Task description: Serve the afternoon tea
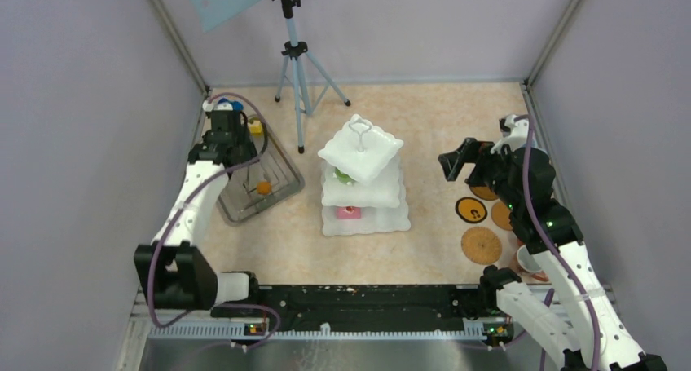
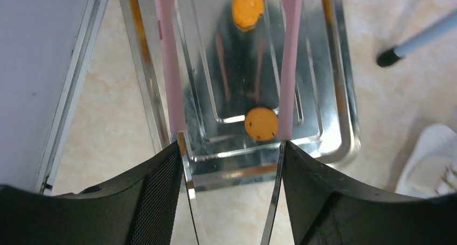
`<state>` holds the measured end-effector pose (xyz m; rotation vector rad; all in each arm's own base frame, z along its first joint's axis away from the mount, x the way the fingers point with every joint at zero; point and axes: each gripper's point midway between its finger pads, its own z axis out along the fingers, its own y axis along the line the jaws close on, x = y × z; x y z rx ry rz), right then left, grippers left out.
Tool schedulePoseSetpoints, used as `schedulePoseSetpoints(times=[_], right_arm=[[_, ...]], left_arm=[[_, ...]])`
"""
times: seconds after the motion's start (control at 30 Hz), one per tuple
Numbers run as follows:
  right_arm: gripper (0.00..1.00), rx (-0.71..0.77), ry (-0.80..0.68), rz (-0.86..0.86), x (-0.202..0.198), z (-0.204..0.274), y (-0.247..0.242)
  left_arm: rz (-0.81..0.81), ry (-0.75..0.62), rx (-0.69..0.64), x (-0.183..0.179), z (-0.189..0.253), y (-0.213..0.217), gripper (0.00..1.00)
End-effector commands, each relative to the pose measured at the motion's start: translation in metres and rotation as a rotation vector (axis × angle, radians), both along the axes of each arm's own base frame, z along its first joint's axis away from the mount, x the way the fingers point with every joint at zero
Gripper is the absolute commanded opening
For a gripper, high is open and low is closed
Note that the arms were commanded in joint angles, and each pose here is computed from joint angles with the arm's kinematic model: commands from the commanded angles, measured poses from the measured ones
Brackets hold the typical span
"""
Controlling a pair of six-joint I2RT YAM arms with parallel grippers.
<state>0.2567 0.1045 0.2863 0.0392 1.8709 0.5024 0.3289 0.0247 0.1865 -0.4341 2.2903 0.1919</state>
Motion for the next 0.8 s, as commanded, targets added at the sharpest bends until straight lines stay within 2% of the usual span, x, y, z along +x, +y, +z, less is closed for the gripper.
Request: schedulePoseSetpoints(times=[0.0, 0.23, 0.53, 0.77], right_arm=[[0.99, -0.002, -0.037, 0.017, -0.002, 0.017, 0.002], [0.99, -0.024, -0.048, 0.02, -0.003, 0.031, 0.0], [0.99, -0.021, -0.038, 0.025, 0.0, 0.028, 0.003], [0.99, -0.017, -0.04, 0.025, 0.002, 0.028, 0.003]], left_arm=[[0.074, -0.066, 0.011, 0.055, 0.009, 0.032, 0.7], [0.1, 0.012, -0.033, 0.089, -0.012, 0.038, 0.73], [0.114, 0.113, -0.056, 0.095, -0.043, 0.038, 0.76], [0.122, 0.14, -0.078, 0.099, -0.056, 0.038, 0.73]])
